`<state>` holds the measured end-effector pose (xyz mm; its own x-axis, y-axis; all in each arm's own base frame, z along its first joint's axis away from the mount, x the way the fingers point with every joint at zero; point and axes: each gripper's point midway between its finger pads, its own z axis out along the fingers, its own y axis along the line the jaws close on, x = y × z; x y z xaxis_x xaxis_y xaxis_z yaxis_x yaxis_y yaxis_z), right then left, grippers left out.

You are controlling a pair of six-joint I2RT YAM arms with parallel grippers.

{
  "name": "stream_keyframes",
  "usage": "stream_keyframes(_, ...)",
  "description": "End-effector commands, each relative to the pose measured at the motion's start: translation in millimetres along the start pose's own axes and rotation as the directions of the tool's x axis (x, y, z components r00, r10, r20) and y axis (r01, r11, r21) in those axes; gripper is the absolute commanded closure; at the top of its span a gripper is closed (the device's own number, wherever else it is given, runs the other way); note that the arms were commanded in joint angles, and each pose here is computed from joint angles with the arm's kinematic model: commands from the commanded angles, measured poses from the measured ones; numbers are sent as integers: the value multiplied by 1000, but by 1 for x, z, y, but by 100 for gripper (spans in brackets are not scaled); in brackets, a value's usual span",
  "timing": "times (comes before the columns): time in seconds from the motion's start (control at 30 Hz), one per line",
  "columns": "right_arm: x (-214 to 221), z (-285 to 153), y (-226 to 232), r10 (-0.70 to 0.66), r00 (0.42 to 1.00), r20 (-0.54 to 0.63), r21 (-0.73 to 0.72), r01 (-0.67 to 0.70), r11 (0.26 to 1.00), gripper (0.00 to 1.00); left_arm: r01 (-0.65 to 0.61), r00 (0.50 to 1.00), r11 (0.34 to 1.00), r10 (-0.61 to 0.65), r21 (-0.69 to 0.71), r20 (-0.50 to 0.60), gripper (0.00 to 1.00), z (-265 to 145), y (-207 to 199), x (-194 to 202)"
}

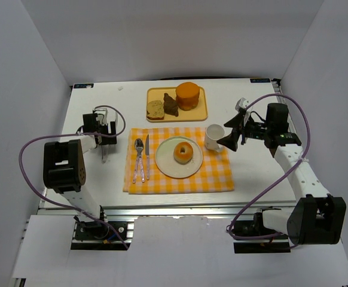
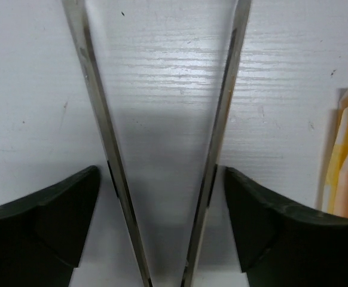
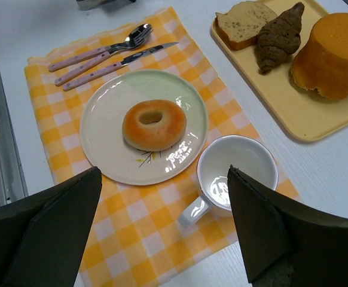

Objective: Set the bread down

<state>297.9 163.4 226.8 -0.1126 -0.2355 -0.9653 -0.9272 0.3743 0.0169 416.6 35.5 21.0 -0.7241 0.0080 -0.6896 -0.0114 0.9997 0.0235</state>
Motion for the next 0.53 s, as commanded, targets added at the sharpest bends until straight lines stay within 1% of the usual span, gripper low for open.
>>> stream_keyframes(0.0,-10,-4,-11,24,1000,-16,52,-23,998,11,12,1000,1000,-12,-3,-27,3,-14,0,5)
stream_keyframes(0.1,-7,-6,-34,107,993,-45,175,-97,980,11,32,999,999,-32,-17,16,2,-29,2,-11)
stream_keyframes(0.13,-4,-7,-42,174,984,-45,222,-160,962,11,37,999,999,-36,-19,29,2,-33,2,-16)
stream_keyframes(0.17,-2,-10,-54,207,977,-53,294,-183,938,11,47,998,999,-46,-21,44,2,-38,3,-20)
stream_keyframes(0.23,-5,-14,-65,239,970,-52,351,-206,913,11,73,994,997,-71,-16,86,2,-54,1,-33)
stream_keyframes(0.27,-3,-16,-72,261,964,-59,387,-219,896,11,123,985,992,-122,0,123,2,-65,-3,-41)
stream_keyframes(0.3,-2,-16,-73,273,960,-60,399,-227,888,11,143,981,990,-142,4,129,2,-66,-4,-43)
stream_keyframes(0.37,-8,-17,-78,265,963,-40,417,-225,881,11,175,965,984,-179,38,190,2,-85,-9,-57)
stream_keyframes(0.5,-15,-18,-90,290,957,-3,459,-256,851,11,265,905,956,-292,127,308,2,-123,-21,-81)
